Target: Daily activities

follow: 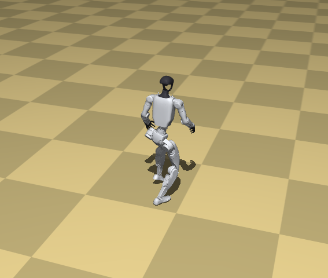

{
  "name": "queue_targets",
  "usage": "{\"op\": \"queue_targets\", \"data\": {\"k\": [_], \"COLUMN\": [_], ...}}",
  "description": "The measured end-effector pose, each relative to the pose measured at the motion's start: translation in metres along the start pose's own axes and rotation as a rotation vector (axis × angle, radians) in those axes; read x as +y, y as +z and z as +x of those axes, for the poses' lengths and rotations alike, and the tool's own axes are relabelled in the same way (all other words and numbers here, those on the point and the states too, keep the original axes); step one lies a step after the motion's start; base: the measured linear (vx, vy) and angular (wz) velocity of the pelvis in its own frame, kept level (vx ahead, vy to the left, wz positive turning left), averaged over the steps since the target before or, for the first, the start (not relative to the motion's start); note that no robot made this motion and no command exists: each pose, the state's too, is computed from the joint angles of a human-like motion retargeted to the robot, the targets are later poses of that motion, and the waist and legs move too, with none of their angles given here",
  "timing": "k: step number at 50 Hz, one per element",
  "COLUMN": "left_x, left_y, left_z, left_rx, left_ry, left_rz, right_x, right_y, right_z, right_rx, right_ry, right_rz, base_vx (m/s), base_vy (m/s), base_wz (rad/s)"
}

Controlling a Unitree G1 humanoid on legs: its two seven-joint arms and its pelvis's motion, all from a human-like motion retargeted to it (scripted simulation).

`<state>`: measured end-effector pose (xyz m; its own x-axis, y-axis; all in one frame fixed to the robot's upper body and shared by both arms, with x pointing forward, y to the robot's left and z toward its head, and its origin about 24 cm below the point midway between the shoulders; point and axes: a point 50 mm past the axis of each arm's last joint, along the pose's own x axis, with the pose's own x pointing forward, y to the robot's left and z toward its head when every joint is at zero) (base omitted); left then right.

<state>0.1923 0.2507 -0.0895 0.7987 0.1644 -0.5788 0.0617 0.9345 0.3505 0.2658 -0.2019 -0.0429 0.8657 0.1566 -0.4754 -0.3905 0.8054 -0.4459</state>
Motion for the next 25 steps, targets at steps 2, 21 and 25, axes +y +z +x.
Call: {"op": "queue_targets", "data": {"k": [2,21,25], "left_x": [-0.007,-0.052,-0.053], "left_y": [-0.030,-0.133,-0.119], "left_z": [-0.006,-0.066,-0.054], "left_rx": [0.132,0.625,0.559], "left_ry": [-0.034,-0.288,-0.309], "left_rz": [0.010,0.042,0.075], "right_x": [0.012,0.097,0.098], "right_y": [-0.033,-0.157,-0.152], "right_z": [-0.003,-0.090,-0.085], "right_rx": [0.154,0.795,0.767], "right_ry": [0.031,0.188,0.181], "right_rz": [0.038,0.318,0.328], "base_vx": [-0.09,-0.05,-0.03], "base_vy": [-0.10,-0.07,-0.05], "base_wz": [-0.08,-0.24,-0.24]}}
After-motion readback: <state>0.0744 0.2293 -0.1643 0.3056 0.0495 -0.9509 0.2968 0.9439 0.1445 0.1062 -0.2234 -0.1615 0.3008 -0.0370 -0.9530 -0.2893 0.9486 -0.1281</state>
